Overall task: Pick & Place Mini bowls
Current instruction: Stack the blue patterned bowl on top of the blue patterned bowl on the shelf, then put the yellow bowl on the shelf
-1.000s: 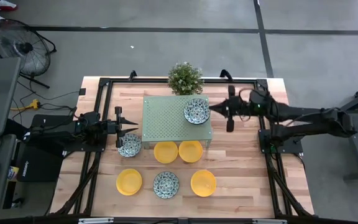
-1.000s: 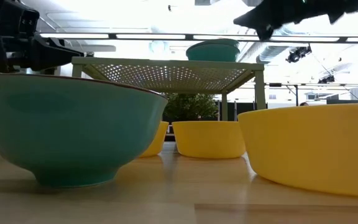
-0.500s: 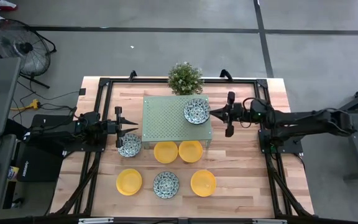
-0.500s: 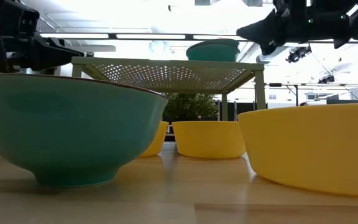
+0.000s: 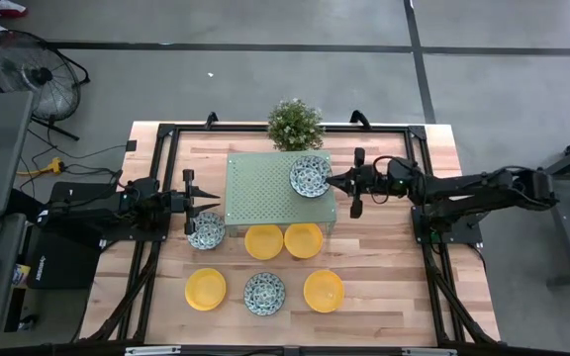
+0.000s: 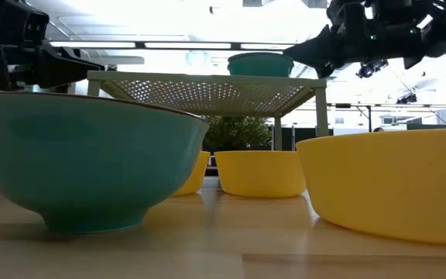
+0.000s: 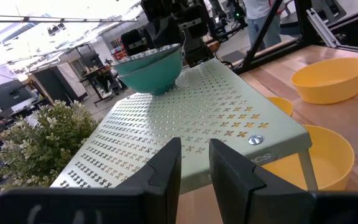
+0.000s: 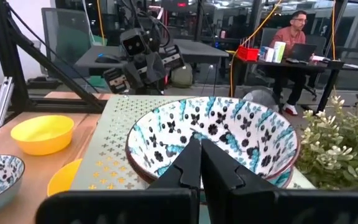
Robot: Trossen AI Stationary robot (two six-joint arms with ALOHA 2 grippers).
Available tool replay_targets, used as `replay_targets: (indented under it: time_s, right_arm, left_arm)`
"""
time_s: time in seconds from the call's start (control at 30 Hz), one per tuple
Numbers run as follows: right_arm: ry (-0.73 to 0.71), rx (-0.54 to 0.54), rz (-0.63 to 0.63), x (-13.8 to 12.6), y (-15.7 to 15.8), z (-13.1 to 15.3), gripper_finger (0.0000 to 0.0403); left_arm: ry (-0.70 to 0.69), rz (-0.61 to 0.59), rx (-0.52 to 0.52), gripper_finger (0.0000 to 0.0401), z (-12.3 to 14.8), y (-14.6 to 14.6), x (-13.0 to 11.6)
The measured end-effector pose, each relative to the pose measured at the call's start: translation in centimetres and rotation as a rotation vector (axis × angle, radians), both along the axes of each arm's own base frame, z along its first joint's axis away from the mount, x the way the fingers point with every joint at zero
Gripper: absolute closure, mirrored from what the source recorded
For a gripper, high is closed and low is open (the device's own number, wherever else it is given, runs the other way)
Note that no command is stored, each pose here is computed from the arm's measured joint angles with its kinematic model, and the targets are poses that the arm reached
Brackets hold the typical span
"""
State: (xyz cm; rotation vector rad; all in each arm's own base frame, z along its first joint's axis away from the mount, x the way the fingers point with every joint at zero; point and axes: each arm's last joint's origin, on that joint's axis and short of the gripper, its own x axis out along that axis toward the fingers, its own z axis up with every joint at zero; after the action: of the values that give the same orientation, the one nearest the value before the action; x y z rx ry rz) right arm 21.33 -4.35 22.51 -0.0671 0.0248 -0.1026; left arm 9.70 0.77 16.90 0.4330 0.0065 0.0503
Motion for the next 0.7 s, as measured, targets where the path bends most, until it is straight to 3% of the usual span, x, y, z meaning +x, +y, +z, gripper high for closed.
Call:
replay_targets:
  time_s: [0.3,0.7]
  right_arm:
    - [-0.022,0.023,0.030,0.4,0.0,2.9,0.0402]
    - [0.301,0.058,0.101,1.2,3.3,5.6,0.0403]
  left_arm:
    - [0.000,0.000,0.000,0.0323,0.0,0.0,0.0]
    - [0.000,0.000,0.000,0.0323,0.0,0.0,0.0]
